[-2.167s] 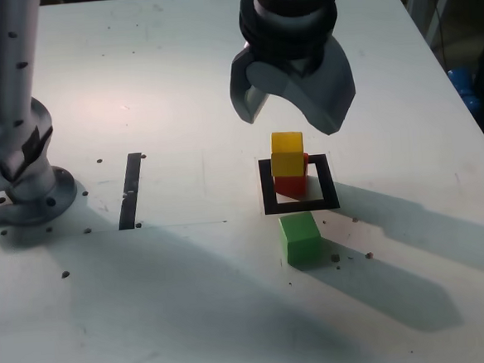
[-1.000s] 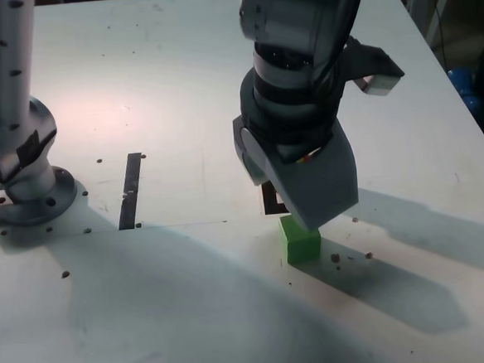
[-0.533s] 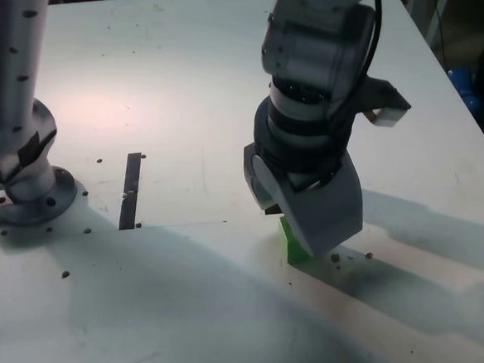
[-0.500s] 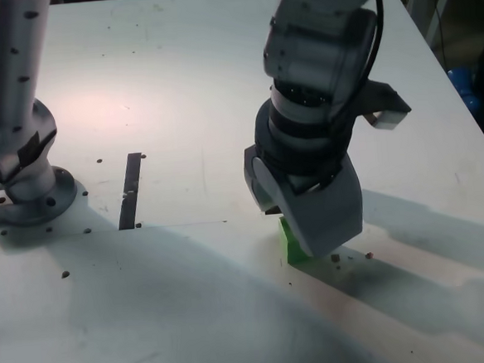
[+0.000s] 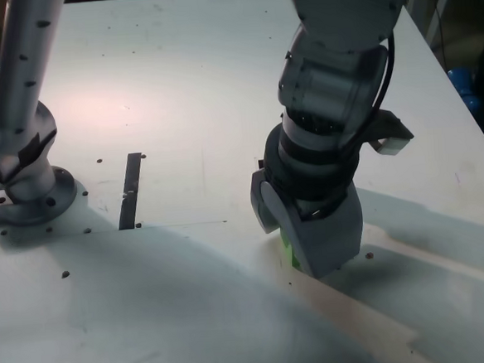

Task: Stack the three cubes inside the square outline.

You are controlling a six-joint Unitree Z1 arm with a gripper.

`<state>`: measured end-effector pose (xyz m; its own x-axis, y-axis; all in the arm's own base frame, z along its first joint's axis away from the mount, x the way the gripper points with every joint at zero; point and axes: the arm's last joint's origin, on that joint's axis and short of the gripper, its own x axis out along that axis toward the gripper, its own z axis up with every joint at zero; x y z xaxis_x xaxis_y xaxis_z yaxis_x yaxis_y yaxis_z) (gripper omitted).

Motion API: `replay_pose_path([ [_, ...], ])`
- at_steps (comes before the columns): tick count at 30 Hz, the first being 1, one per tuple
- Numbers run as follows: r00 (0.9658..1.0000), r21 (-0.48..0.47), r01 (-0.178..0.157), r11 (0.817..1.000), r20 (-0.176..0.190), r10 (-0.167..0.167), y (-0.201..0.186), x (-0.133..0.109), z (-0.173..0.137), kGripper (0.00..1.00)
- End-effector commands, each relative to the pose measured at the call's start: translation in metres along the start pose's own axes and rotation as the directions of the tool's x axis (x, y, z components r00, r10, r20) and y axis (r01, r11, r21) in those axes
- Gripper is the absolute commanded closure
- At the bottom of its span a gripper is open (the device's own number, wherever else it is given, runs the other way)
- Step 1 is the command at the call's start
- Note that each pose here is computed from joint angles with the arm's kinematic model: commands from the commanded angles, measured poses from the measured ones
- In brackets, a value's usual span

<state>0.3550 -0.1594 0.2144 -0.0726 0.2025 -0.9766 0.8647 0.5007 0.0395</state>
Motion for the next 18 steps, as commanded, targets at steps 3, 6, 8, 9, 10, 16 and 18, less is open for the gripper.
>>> replay_pose_path([
  [3, 1.0000, -0.002, -0.002, 1.000, 0.001, 0.002, 0.0010, 0.0037, 0.0028, 0.62],
  [6, 1.0000, -0.003, -0.002, 1.000, 0.002, 0.002, 0.0012, 0.0045, 0.0033, 0.69],
  [8, 1.0000, -0.002, -0.002, 1.000, 0.002, 0.002, 0.0012, 0.0051, 0.0035, 0.70],
  [9, 1.0000, -0.002, -0.001, 1.000, 0.001, 0.001, 0.0012, 0.0054, 0.0036, 0.70],
  [10, 1.0000, -0.002, 0.000, 1.000, 0.001, 0.000, 0.0012, 0.0057, 0.0037, 0.70],
  [16, 1.0000, -0.002, 0.000, 1.000, 0.001, 0.000, 0.0013, 0.0061, 0.0041, 0.70],
  [18, 1.0000, -0.003, -0.001, 1.000, 0.003, 0.001, 0.0015, 0.0055, 0.0042, 0.70],
])
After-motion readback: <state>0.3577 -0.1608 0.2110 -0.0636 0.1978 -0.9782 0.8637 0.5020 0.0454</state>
